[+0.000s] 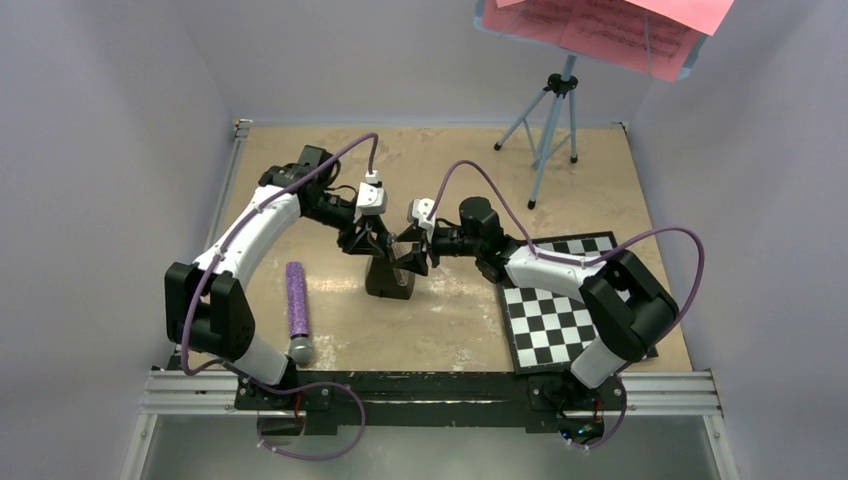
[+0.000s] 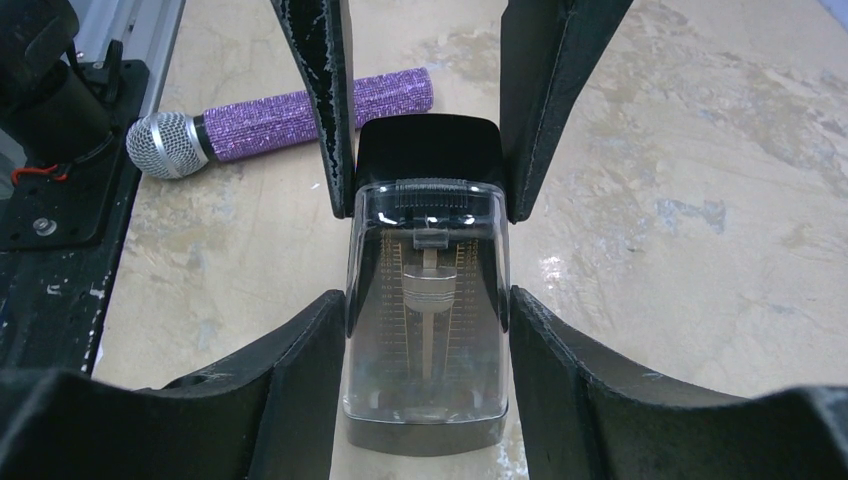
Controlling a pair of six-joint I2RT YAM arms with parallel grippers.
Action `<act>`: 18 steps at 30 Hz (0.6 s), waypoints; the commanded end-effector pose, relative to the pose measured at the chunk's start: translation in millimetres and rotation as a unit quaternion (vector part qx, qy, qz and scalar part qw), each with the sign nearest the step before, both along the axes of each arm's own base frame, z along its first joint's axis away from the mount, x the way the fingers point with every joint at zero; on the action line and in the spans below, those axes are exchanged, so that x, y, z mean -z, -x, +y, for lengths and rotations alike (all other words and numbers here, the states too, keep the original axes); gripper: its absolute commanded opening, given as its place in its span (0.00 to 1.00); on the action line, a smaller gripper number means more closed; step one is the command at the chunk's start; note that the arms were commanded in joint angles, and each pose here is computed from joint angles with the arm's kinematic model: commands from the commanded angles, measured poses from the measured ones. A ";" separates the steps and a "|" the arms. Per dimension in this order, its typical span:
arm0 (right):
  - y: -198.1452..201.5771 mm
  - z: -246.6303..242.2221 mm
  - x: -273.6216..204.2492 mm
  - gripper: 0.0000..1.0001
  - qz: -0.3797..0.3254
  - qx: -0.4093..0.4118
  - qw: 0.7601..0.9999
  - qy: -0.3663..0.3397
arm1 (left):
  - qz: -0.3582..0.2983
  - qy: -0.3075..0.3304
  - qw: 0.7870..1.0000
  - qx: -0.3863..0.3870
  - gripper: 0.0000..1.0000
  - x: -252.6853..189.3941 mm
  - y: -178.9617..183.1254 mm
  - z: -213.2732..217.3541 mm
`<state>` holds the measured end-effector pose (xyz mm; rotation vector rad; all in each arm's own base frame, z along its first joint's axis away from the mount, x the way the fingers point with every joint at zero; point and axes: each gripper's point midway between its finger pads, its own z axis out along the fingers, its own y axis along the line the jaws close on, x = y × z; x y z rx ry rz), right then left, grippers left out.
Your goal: Pack up the instrument practice props
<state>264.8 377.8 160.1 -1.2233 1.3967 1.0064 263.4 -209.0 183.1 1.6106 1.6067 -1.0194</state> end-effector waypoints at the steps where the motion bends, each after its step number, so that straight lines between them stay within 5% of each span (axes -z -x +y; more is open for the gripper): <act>1: -5.0 -8.0 17.5 0.00 0.038 0.019 0.997 0.059 | 0.084 -0.036 0.996 0.000 0.18 31.1 29.1 -7.7; 3: -2.8 -8.5 18.5 0.08 0.034 0.009 0.997 0.064 | 0.085 -0.033 0.996 -0.007 0.22 31.1 28.9 -8.6; 8: -1.6 -10.1 14.8 0.53 0.037 0.007 0.997 0.069 | 0.072 -0.037 0.997 -0.020 0.38 36.9 30.1 -5.3; 10: -1.3 -11.7 8.9 0.71 0.037 0.013 0.997 0.067 | 0.064 -0.041 0.997 -0.024 0.51 37.5 31.3 -3.0; 12: -1.6 -13.8 4.2 0.96 0.037 0.016 0.997 0.066 | 0.048 -0.043 0.997 -0.036 0.83 35.8 29.6 -0.4; 14: -3.5 -17.1 -5.7 0.99 0.029 0.020 0.997 0.064 | 0.029 -0.041 0.997 -0.050 0.99 30.6 26.5 1.4; 18: -6.8 -19.6 -28.0 0.99 0.012 0.018 0.998 0.056 | 0.004 -0.042 0.996 -0.075 0.99 14.3 22.9 7.7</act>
